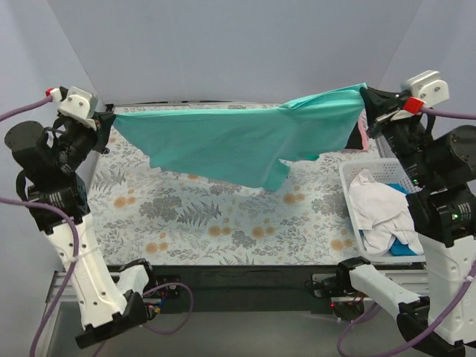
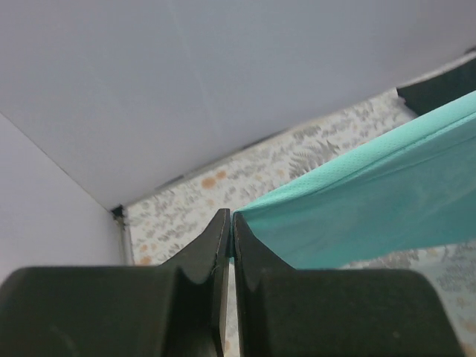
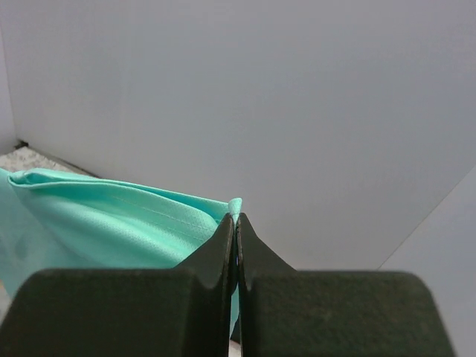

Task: Fold and stack the t-shirts
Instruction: Flatten the tshirt out

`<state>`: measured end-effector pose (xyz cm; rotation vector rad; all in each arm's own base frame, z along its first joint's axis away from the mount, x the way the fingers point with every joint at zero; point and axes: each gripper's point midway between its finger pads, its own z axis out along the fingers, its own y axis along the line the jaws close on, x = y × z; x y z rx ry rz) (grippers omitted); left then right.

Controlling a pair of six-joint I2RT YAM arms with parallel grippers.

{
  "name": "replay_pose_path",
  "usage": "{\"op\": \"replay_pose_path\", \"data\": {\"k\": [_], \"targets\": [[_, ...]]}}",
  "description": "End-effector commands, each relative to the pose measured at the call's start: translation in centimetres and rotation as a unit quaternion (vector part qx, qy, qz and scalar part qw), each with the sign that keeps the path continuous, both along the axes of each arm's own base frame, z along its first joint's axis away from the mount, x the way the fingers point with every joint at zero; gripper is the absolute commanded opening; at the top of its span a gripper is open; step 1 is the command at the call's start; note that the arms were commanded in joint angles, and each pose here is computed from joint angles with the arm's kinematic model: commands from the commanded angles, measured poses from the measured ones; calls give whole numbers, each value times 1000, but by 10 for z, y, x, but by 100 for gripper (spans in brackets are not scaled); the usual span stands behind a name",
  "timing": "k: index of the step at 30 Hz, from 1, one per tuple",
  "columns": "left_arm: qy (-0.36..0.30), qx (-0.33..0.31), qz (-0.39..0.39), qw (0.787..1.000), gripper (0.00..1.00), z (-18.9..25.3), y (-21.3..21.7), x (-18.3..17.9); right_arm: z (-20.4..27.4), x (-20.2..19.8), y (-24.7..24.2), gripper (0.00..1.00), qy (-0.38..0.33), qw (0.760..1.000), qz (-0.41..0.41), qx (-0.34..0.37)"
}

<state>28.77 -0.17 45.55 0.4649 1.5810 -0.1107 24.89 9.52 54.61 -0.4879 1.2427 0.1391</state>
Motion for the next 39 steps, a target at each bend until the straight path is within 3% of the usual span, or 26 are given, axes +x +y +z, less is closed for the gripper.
{"op": "replay_pose_path", "data": {"k": [1,6,12,16,21,23,24,26,30,32,33,35,36,38,39], "targets": [[-73,-20,75,994,0,48,21,0,63,-21,-21,1,-94,994,-35,34],[-93,-16,69,993,0,75,28,20,69,14,-30,1,-107,990,-90,24],[-62,-32,28,997,0,59,34,68,43,87,-25,1,-87,986,-139,1],[-35,-74,33,996,0,38,59,138,51,133,-15,1,-104,983,-152,15],[-81,-115,22,990,0,83,71,191,72,189,-3,1,-121,979,-160,40],[-129,-115,27,985,0,113,81,214,118,186,-8,1,-170,968,-172,63],[-146,-115,33,982,0,124,83,215,114,202,-4,1,-167,968,-176,62],[-176,-114,33,977,0,140,84,214,149,186,-8,1,-217,958,-172,79],[-239,-92,45,966,0,161,84,190,167,166,-5,1,-267,949,-155,69],[-243,-72,35,967,0,161,80,185,141,177,1,1,-242,957,-150,49],[-234,-66,28,969,0,156,78,182,143,161,2,1,-247,958,-136,43],[-197,-34,-4,980,0,120,66,179,113,163,9,1,-226,966,-121,16],[-179,-26,-13,983,0,98,63,178,76,165,19,1,-196,976,-97,-12],[-134,-3,-54,989,0,34,46,163,39,162,27,1,-177,980,-74,-55],[-134,43,-69,988,0,11,43,158,-9,161,33,1,-140,986,-54,-79]]}}
